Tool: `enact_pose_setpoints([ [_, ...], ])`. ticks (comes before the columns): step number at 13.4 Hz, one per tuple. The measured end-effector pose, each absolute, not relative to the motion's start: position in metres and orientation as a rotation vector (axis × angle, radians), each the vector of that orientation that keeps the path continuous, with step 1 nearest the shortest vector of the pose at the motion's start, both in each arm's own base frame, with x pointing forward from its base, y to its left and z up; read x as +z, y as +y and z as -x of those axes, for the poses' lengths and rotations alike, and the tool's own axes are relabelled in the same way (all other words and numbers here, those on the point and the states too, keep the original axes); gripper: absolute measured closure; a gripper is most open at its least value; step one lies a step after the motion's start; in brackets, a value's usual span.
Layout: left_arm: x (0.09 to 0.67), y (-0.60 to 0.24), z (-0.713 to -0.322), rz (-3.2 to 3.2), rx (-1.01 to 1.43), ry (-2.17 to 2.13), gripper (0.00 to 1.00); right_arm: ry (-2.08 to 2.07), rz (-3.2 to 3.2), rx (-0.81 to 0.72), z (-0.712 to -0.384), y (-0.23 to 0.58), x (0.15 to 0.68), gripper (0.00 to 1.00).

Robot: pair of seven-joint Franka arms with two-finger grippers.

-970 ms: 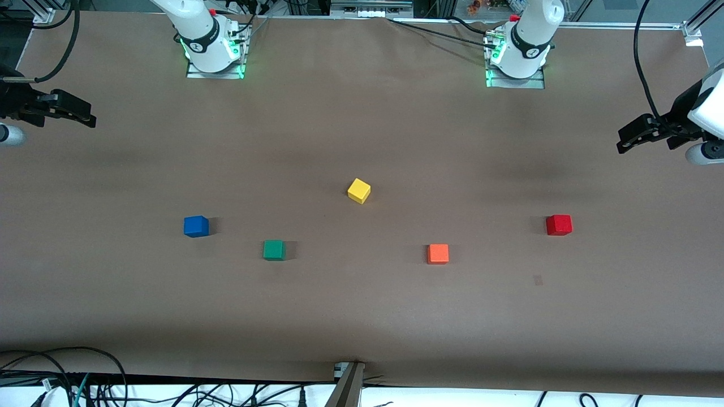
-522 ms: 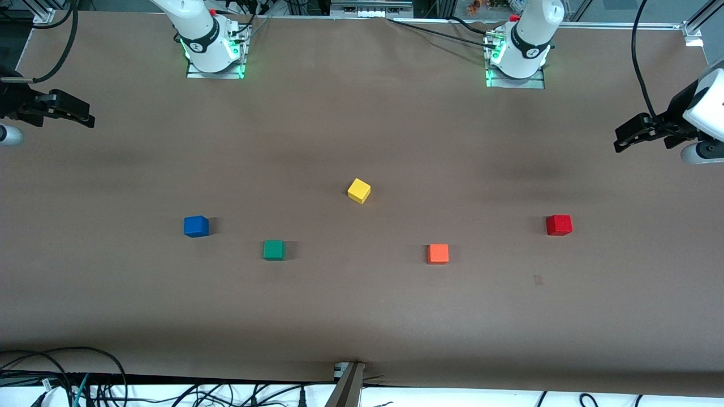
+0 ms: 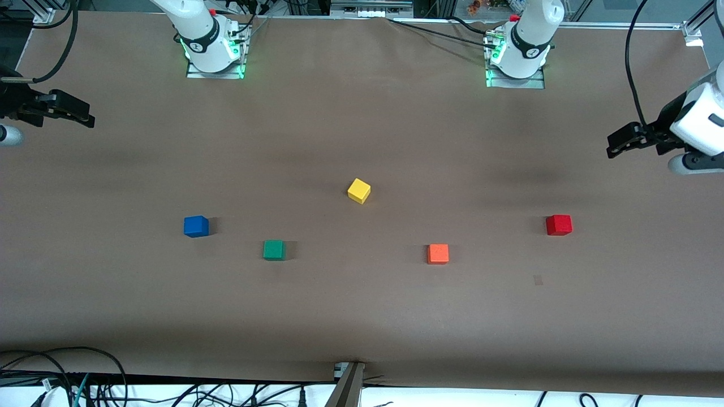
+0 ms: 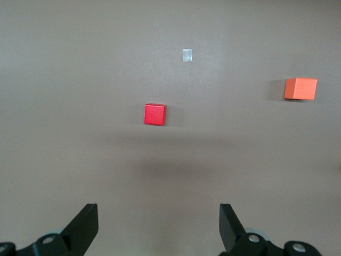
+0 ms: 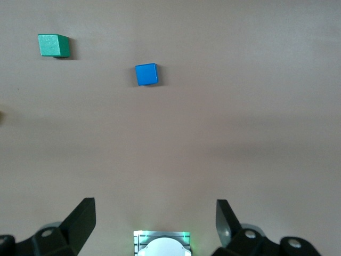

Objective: Pass red block to right arm, stack on blue
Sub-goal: 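Move the left gripper down over the red cube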

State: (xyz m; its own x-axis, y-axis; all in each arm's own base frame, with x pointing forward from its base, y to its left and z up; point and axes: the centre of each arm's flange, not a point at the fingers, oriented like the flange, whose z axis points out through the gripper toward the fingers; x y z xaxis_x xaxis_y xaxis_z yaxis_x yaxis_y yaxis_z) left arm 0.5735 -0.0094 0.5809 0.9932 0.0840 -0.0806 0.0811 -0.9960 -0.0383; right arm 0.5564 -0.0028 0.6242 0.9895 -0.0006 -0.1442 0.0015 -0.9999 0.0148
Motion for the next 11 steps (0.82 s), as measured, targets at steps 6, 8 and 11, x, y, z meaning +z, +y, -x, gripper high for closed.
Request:
enact_pose_setpoints([
  [6,0.541,0.010,-0.590,3.086,0.234,-0.165,0.00,0.000,-3.119,-0.226,-0.556,-0.003,0.624,0.00],
  [8,0.528,0.026,-0.594,3.087,0.269,-0.159,0.00,0.000,-3.119,-0.226,-0.557,-0.003,0.624,0.00],
  [11,0.511,0.065,-0.595,3.113,0.294,-0.072,0.00,-0.001,-3.119,-0.226,-0.557,-0.003,0.624,0.00],
])
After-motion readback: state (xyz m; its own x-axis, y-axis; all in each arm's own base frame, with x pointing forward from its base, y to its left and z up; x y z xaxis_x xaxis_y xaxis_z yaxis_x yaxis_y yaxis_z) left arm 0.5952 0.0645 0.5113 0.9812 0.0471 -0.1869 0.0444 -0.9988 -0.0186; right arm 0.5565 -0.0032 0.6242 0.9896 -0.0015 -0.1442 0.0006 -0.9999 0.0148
